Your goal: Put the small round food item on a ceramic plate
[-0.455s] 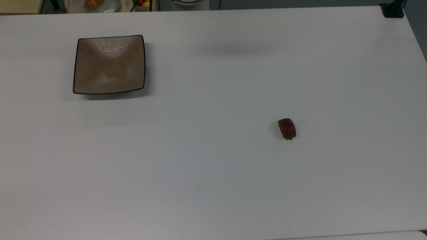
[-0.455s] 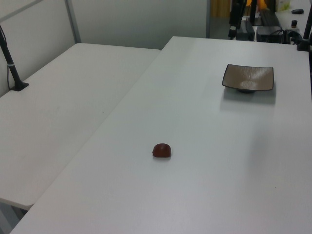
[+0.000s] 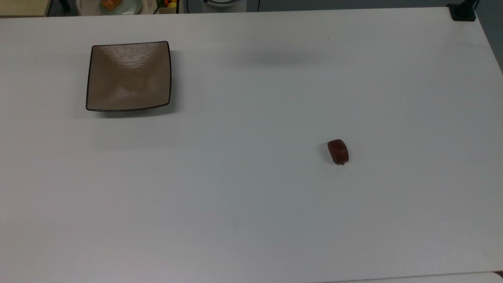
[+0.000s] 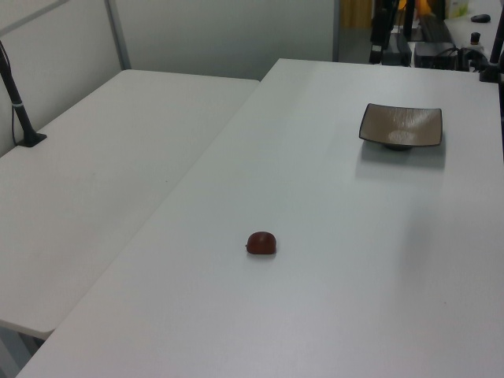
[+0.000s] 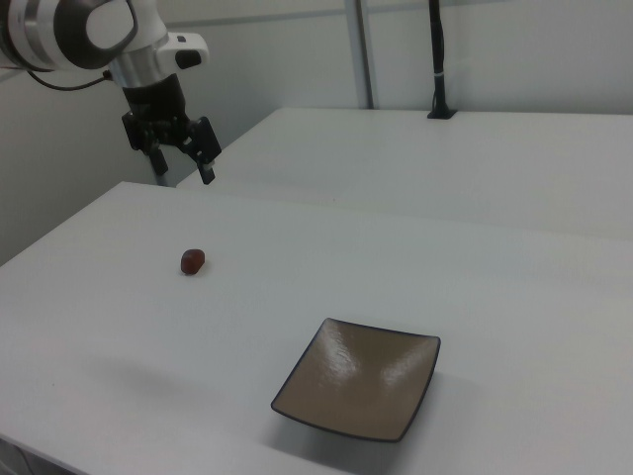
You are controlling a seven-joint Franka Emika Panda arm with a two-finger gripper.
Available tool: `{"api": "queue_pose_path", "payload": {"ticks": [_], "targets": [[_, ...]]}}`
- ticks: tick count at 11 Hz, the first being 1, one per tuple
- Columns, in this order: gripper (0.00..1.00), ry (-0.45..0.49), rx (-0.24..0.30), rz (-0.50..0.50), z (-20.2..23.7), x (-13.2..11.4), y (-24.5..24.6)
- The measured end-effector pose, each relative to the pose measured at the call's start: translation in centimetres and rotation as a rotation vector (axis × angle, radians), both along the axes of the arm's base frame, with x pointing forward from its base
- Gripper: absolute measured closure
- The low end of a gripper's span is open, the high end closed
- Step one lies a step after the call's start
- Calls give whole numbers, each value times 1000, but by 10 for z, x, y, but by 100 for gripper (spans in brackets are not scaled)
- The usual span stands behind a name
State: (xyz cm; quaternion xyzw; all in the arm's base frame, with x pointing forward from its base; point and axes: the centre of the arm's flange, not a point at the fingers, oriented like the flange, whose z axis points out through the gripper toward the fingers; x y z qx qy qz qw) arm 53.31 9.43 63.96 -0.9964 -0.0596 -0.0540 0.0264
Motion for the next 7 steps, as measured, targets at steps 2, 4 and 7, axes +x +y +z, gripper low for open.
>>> {"api": "queue_pose_path", "payload": {"ticks": [2, 4, 7], "targets": [[0, -4, 6, 0, -1, 1, 1], [0, -39, 16, -1, -2, 8, 4], [0, -77, 32, 13, -17, 25, 19]]}}
